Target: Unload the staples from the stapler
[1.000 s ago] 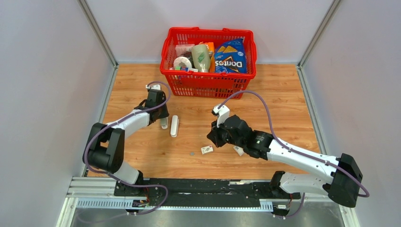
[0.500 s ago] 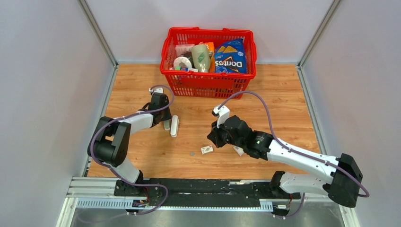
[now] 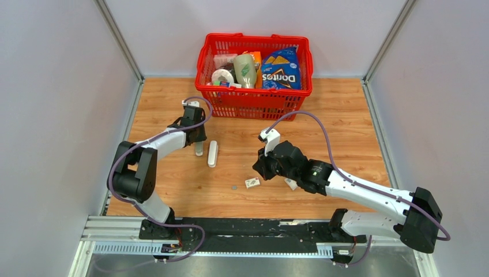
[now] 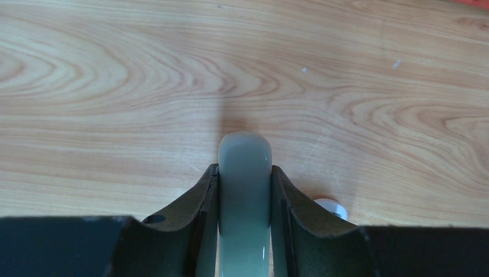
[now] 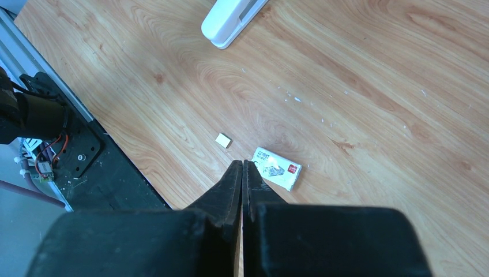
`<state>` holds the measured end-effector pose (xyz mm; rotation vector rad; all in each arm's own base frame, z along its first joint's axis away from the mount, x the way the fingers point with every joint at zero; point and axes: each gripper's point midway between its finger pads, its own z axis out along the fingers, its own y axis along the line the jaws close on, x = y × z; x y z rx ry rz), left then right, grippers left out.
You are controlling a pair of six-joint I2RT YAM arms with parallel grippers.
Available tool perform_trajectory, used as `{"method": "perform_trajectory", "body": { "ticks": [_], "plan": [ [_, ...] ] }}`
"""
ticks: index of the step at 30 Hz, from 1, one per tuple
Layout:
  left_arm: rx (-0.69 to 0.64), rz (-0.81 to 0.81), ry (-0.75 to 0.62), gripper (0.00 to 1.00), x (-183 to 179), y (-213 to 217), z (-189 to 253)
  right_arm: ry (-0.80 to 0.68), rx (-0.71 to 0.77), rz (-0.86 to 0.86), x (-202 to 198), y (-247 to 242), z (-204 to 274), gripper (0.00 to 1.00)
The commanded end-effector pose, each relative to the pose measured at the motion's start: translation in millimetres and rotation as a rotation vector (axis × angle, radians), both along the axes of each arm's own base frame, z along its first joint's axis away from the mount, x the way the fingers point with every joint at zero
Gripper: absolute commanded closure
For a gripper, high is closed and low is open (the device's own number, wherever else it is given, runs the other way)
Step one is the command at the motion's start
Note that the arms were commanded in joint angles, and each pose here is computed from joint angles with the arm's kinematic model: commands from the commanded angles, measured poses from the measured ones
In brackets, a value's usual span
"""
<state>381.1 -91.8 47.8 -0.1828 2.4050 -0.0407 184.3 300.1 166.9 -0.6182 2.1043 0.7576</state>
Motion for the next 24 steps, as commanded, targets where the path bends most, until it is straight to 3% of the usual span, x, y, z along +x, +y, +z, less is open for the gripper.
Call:
{"method": "perform_trajectory", "body": {
  "ticks": [1, 3, 9, 13, 21, 24],
  "plan": [
    [0.088, 0.013, 0.012, 1.0, 4, 18, 7, -0.025, 0.052, -0.008, 4, 5, 13, 0.97],
    [0.098, 0.022, 0.017, 0.98, 3, 21, 4, -0.023, 0.054, -0.008, 4, 5, 13, 0.94],
    [0.099, 0.034, 0.029, 0.72, -3, 23, -4, -0.023, 0.053, -0.015, 4, 4, 12, 0.8],
    [0.093, 0.038, 0.023, 0.64, -4, 24, -2, -0.023, 0.054, -0.015, 4, 4, 12, 0.72],
    [0.087, 0.038, 0.001, 0.44, -6, 24, 15, -0.016, 0.057, -0.014, 4, 5, 12, 0.67],
    [0.081, 0.041, -0.024, 0.43, -6, 24, 29, -0.014, 0.06, -0.01, 3, 6, 12, 0.65]
  ]
}}
